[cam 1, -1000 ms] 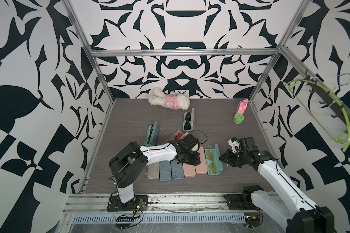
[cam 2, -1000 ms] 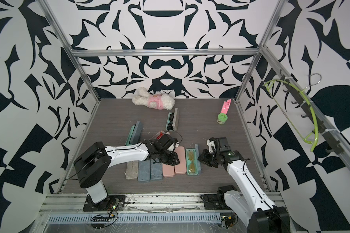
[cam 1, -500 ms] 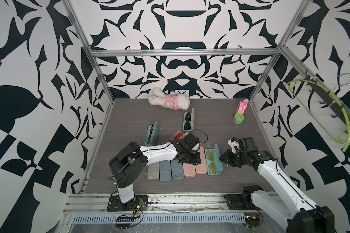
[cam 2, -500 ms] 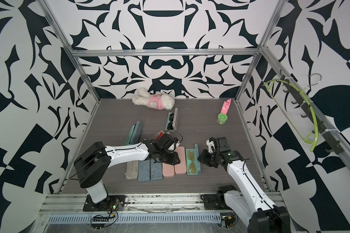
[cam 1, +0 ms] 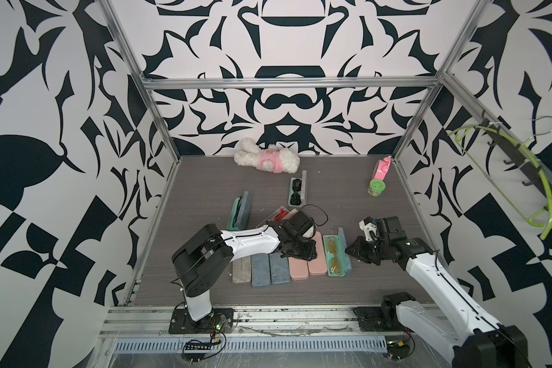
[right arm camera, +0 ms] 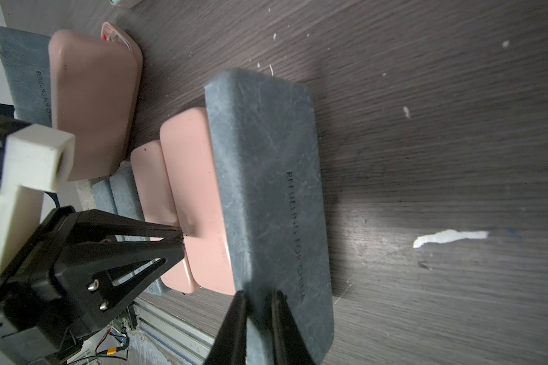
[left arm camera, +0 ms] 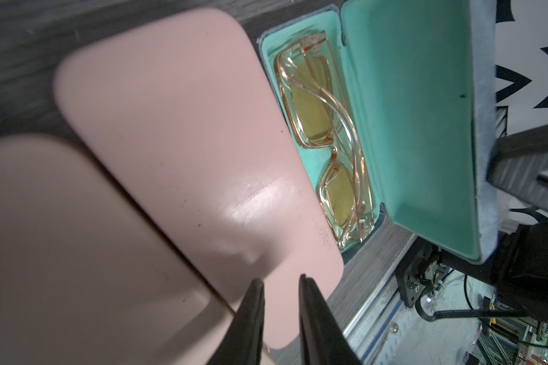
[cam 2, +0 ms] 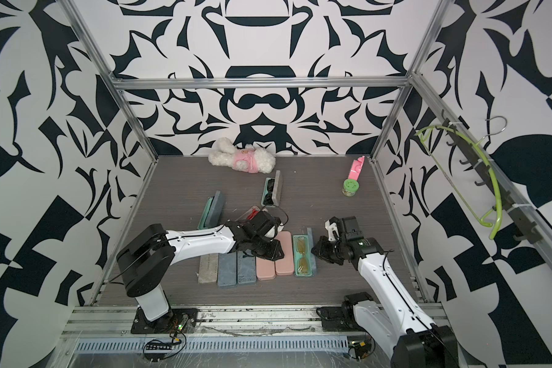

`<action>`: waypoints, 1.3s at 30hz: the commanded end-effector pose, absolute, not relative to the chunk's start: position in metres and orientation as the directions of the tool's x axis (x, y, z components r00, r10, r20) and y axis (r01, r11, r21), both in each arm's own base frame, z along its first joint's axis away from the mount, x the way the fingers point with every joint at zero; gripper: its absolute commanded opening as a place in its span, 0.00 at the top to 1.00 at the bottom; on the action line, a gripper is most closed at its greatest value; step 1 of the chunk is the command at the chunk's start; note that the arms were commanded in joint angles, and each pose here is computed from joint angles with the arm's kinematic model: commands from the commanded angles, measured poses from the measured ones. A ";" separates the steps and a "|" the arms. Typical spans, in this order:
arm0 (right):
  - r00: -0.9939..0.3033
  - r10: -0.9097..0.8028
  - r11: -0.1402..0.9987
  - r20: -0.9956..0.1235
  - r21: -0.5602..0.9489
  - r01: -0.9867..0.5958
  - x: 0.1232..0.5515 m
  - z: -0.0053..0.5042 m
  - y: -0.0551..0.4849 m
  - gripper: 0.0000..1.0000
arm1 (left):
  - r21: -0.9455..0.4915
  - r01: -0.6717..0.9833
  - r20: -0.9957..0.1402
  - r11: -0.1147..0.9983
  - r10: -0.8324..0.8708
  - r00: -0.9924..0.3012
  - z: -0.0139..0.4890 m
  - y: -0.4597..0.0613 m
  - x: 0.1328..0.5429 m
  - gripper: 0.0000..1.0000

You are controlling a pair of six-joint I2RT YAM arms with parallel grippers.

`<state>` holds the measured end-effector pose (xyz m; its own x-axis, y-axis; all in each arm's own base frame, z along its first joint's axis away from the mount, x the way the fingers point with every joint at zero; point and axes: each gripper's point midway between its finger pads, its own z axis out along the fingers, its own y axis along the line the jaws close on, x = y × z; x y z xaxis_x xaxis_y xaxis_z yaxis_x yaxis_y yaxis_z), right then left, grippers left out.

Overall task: Close the glasses case
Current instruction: Close the glasses case at the center of the board.

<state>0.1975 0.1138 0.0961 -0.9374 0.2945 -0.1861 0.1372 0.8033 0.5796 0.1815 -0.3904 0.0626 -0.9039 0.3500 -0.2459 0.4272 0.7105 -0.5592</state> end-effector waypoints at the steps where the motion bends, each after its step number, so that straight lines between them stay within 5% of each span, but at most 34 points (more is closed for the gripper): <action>1: -0.943 0.281 0.805 -0.177 0.579 0.131 0.195 0.096 0.117 0.82 | -0.562 0.429 -0.231 0.707 0.364 -0.902 0.059 -0.394 0.178 0.75; 39: -0.952 0.258 0.809 -0.167 0.576 0.119 0.195 0.090 0.128 0.83 | -0.563 0.429 -0.223 0.706 0.370 -0.902 0.056 -0.398 0.177 0.76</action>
